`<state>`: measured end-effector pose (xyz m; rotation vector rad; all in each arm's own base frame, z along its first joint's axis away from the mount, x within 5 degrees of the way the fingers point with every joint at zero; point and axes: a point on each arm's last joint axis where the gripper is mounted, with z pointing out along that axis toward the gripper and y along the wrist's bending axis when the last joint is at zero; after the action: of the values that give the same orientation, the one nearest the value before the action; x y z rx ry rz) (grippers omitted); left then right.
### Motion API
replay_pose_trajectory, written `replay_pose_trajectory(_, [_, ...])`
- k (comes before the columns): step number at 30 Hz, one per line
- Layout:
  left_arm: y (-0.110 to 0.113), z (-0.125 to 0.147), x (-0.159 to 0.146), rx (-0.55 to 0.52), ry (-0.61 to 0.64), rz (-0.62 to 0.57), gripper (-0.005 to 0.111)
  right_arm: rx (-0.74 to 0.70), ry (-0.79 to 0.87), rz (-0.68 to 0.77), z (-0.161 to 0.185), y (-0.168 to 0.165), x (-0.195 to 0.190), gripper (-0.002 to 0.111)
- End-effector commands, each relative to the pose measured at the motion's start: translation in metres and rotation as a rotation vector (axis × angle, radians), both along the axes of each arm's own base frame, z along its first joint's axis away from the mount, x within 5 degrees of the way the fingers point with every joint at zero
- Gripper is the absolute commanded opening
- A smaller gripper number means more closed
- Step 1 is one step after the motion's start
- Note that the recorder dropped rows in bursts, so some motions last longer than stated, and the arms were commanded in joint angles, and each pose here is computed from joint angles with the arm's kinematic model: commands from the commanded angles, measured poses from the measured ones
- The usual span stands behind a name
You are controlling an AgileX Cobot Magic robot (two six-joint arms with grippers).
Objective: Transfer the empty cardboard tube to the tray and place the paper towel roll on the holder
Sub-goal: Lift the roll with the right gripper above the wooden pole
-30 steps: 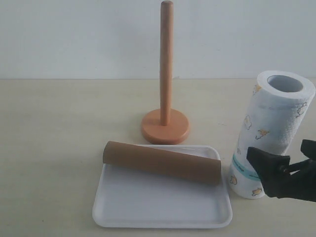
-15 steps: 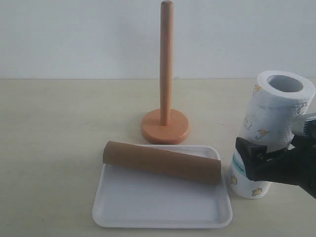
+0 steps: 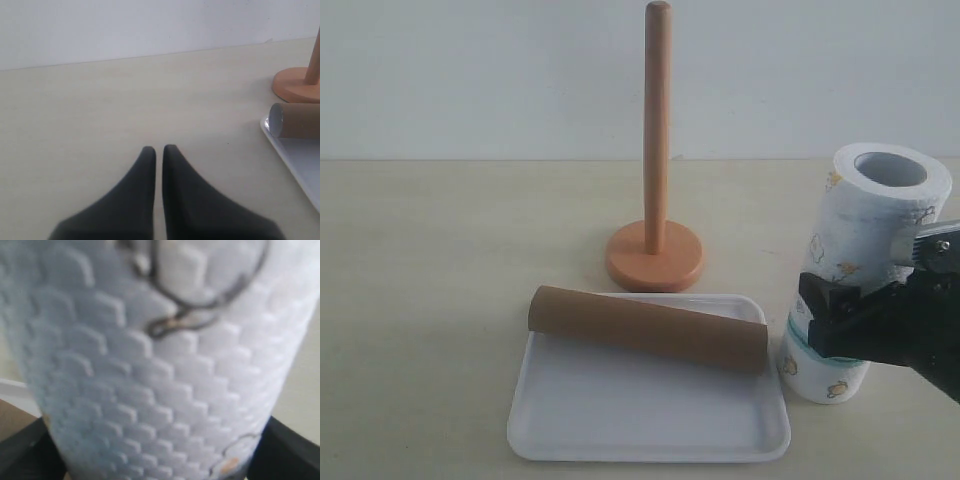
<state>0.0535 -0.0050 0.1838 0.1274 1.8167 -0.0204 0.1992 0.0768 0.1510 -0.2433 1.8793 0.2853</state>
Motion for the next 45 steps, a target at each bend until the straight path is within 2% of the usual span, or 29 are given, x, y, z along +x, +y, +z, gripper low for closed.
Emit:
replay_pose_trajectory(1, [0.0, -0.001, 0.0, -0.013, 0.0, 0.002, 0.004, -0.012, 0.018, 0.009, -0.002, 0.001, 0.0, 0.0])
replay_pose_trajectory(12, [0.0, -0.001, 0.0, -0.013, 0.0, 0.002, 0.004, 0.021, -0.04, -0.03, 0.004, -0.002, 0.002, 0.0])
replay_pose_trajectory(17, [0.0, -0.001, 0.0, -0.013, 0.0, 0.002, 0.004, 0.046, -0.162, -0.038, 0.023, -0.001, 0.007, 0.0])
replay_pose_trajectory(22, [0.0, -0.001, 0.0, -0.013, 0.0, 0.002, 0.004, 0.062, -0.173, -0.026, 0.051, 0.004, 0.016, 0.0])
replay_pose_trajectory(25, [0.0, -0.001, 0.0, -0.013, 0.0, 0.002, 0.004, 0.067, -0.183, -0.017, 0.074, 0.007, 0.02, 0.0])
replay_pose_trajectory(28, [0.0, -0.001, 0.0, -0.013, 0.0, 0.002, 0.004, 0.038, -0.256, 0.024, 0.125, 0.011, 0.023, 0.0])
replay_pose_trajectory(37, [0.0, -0.001, 0.0, -0.013, 0.0, 0.002, 0.004, 0.088, -0.4, 0.052, 0.264, 0.02, 0.038, 0.0])
replay_pose_trajectory(41, [0.0, -0.001, 0.0, -0.013, 0.0, 0.002, 0.004, 0.117, -0.45, 0.087, 0.299, 0.031, 0.039, 0.0])
replay_pose_trajectory(45, [0.0, -0.001, 0.0, -0.013, 0.0, 0.002, 0.004, 0.13, -0.473, 0.168, 0.31, 0.058, 0.044, 0.0])
